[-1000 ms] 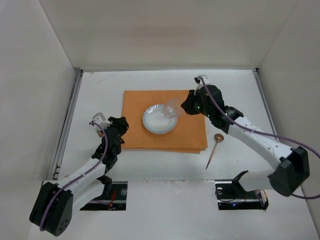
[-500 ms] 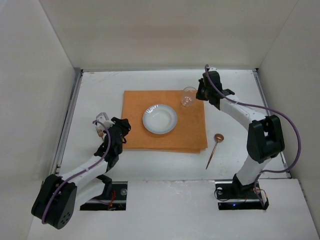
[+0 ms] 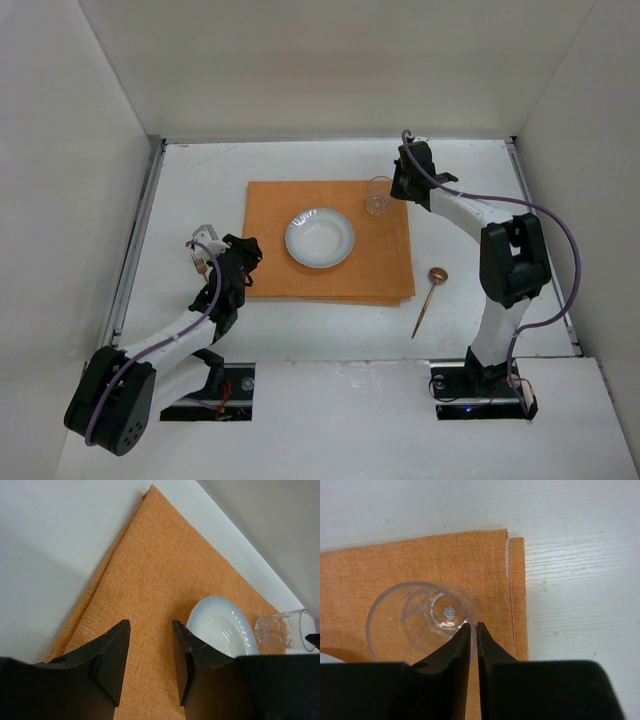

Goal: Set the dinner table for one person

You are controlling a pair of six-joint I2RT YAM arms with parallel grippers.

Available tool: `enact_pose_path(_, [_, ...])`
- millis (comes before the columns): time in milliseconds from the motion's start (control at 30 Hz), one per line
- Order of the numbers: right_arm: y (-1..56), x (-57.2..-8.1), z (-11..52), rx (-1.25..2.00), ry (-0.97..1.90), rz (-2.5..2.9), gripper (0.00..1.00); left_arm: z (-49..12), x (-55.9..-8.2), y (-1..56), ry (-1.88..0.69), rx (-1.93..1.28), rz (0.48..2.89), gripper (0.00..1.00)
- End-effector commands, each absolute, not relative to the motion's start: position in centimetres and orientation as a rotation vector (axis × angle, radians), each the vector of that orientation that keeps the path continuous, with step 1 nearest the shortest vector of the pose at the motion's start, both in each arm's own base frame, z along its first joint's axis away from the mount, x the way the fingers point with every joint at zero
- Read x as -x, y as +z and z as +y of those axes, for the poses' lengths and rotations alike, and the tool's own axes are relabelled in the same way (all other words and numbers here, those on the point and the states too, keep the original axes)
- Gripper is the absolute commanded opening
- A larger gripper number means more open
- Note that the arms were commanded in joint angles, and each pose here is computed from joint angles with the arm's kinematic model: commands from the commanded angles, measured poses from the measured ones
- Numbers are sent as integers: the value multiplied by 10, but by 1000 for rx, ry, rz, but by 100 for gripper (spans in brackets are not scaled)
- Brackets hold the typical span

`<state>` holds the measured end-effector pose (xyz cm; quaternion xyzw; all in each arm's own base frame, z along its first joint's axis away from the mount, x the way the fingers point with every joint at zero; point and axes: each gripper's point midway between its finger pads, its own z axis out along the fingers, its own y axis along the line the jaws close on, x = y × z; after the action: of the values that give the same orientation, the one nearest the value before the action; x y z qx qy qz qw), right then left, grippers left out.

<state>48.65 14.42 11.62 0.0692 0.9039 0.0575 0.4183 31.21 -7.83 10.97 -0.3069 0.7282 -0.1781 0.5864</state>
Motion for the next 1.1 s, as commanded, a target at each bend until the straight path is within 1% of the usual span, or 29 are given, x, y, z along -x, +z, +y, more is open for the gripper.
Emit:
enact_pose_path(0, [143, -506, 142, -207, 156, 2185, 18, -80, -320, 130, -456, 728, 1627, 37])
enact_pose_path(33, [142, -506, 143, -209, 161, 2184, 23, -79, -320, 130, -452, 729, 1626, 37])
enact_pose_path(167, [159, -502, 144, -210, 171, 2152, 47, -77, -320, 130, -456, 740, 1621, 37])
enact_pose_path(233, [176, -496, 143, -226, 196, 2121, 53, -78, -319, 131, -455, 734, 1617, 38])
enact_pose_path(333, [198, -480, 142, -259, 227, 2078, 57, -77, -320, 128, -453, 740, 1625, 38])
enact_pose_path(433, [203, -447, 136, -324, 223, 2029, 58, -78, -319, 129, -455, 736, 1625, 39])
enact_pose_path(467, [202, -436, 132, -344, 215, 2014, 58, -78, -320, 129, -454, 735, 1626, 39])
enact_pose_path(500, [197, -422, 125, -370, 194, 2006, 54, -76, -320, 129, -455, 741, 1624, 39])
enact_pose_path(567, [180, -391, 111, -436, 165, 2004, 42, -76, -319, 131, -465, 741, 1620, 39])
enact_pose_path(633, [162, -354, 100, -515, 148, 2004, 24, -75, -319, 132, -465, 744, 1612, 39])
enact_pose_path(667, [150, -336, 96, -546, 138, 2019, 18, -74, -319, 131, -460, 747, 1612, 39])
enact_pose_path(733, [128, -303, 83, -612, 78, 2069, 12, -72, -320, 129, -456, 753, 1620, 39])
enact_pose_path(800, [107, -273, 73, -690, 49, 2130, 12, -74, -319, 130, -475, 753, 1619, 39])
enact_pose_path(833, [96, -260, 71, -719, 45, 2173, 14, -74, -319, 132, -483, 754, 1616, 39])
enact_pose_path(933, [80, -233, 74, -786, 77, 2248, 26, -72, -319, 131, -478, 761, 1613, 39])
enact_pose_path(1000, [74, -223, 74, -803, 55, 2271, 36, -72, -320, 131, -486, 763, 1613, 40])
enact_pose_path(1033, [69, -220, 74, -804, 46, 2285, 40, -72, -320, 131, -488, 764, 1614, 40])
enact_pose_path(1067, [64, -217, 75, -798, 41, 2309, 40, -72, -320, 130, -488, 765, 1615, 40])
